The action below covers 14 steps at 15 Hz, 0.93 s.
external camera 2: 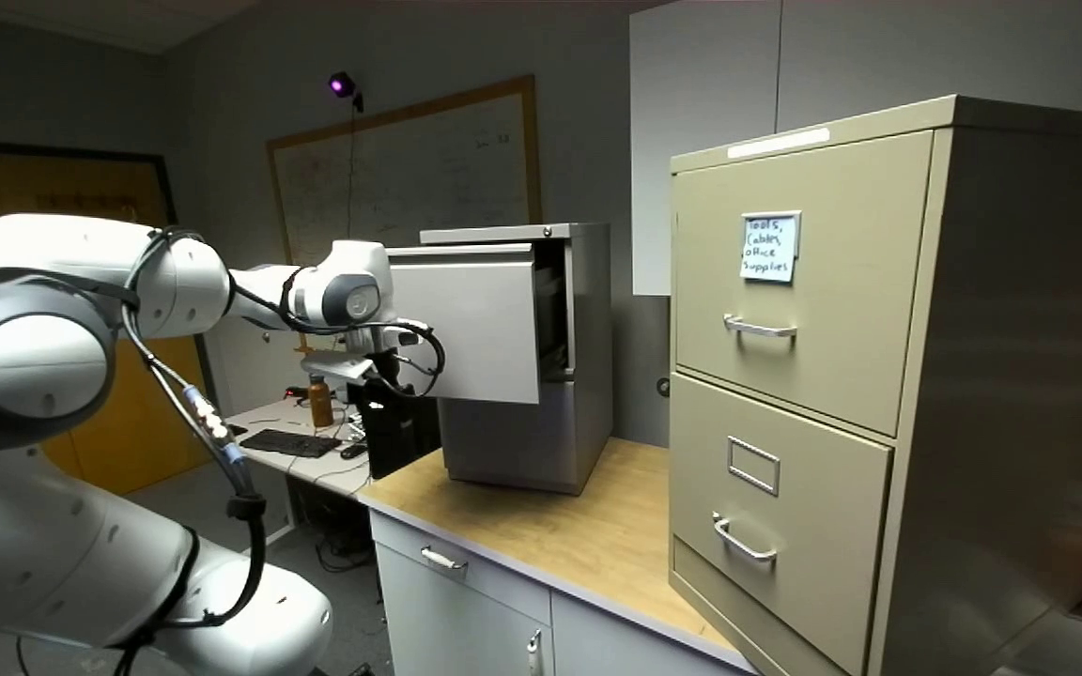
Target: Close the top drawer of the file cabinet to the left
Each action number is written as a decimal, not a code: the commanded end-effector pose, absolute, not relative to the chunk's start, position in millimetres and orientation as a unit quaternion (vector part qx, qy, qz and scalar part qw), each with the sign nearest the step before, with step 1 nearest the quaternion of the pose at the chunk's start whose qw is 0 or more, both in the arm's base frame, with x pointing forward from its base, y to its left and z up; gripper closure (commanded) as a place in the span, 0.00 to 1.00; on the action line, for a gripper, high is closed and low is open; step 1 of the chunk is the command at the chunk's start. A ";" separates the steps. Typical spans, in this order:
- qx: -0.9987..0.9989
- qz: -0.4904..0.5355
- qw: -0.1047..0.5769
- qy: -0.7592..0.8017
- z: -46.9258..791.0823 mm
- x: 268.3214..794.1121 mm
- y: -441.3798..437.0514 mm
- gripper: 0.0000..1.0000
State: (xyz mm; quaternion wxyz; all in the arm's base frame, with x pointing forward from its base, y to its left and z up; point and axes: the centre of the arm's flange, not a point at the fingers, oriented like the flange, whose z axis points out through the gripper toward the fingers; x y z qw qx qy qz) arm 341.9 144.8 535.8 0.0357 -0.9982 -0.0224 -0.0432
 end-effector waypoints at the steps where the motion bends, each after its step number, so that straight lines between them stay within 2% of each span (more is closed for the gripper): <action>1: -0.997 -0.068 0.022 -0.015 560.9 340.7 141.1 0.00; 6: -0.992 -0.125 0.002 -0.016 603.2 337.6 138.8 0.00; 7: -0.990 -0.138 -0.001 -0.015 612.1 337.3 138.4 0.25; 8: -0.988 -0.154 -0.002 -0.018 622.7 335.9 138.7 0.25; 14: -0.965 -0.261 -0.001 -0.030 682.5 336.1 147.5 0.73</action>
